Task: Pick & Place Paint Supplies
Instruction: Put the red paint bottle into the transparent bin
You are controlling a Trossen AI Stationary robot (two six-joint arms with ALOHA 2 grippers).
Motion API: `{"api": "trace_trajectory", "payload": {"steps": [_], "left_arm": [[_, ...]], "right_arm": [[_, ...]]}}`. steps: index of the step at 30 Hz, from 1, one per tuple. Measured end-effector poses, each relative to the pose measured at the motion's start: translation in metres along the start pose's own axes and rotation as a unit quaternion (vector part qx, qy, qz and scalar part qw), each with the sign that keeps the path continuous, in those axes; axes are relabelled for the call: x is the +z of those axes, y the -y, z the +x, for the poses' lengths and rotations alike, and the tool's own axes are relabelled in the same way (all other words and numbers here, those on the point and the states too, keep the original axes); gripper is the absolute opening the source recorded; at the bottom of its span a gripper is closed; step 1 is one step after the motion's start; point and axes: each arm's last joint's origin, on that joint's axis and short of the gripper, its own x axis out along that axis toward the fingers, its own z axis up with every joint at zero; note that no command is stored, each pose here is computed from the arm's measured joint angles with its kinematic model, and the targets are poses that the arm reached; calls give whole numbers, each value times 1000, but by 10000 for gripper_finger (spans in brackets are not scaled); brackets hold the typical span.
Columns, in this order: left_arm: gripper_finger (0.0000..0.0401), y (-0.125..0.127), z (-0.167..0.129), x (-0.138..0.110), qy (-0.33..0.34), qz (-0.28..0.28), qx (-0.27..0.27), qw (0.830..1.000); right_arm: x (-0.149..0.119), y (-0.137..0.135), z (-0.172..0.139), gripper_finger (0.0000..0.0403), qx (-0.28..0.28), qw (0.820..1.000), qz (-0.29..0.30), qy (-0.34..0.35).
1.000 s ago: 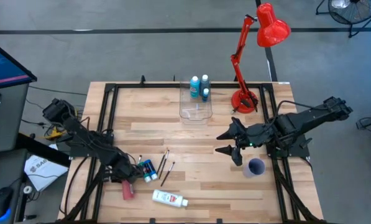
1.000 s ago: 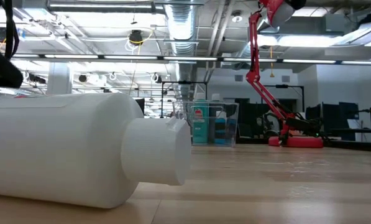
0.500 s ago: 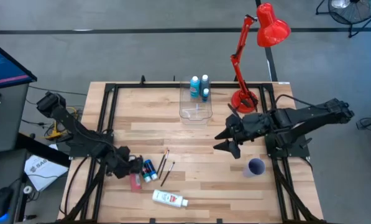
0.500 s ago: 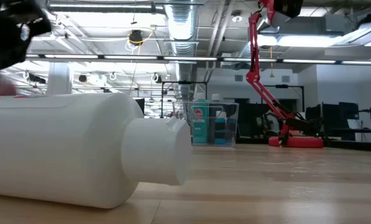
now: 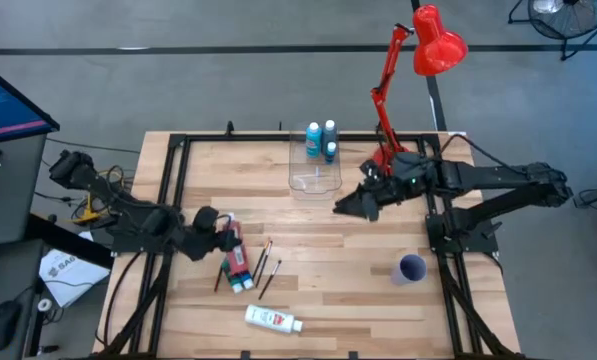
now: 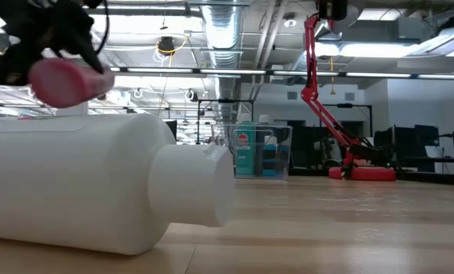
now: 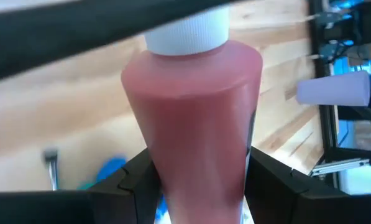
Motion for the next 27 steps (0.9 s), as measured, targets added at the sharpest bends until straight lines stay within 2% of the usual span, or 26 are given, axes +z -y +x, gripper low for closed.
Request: {"api": "trace_trajectory", "payload": {"steps": [4,9,13,17,23,27], "left_arm": [[181,7,2,16,31,66,-27,997],[177,23,3,35,84,151,-85,981],[177,34,3,47,132,218,-117,960],[177,39,3,59,175,286,-118,935],[177,42,5,67,176,365,-134,904],[177,44,6,66,157,420,-154,880]], "right_arm": [[16,-5,-2,249,42,997,-23,65],[30,-3,-1,248,37,990,18,135],[37,2,6,248,39,986,48,153],[36,5,23,248,34,990,53,124],[51,-9,53,248,48,993,-63,90],[66,-17,71,248,20,989,-135,52]]}}
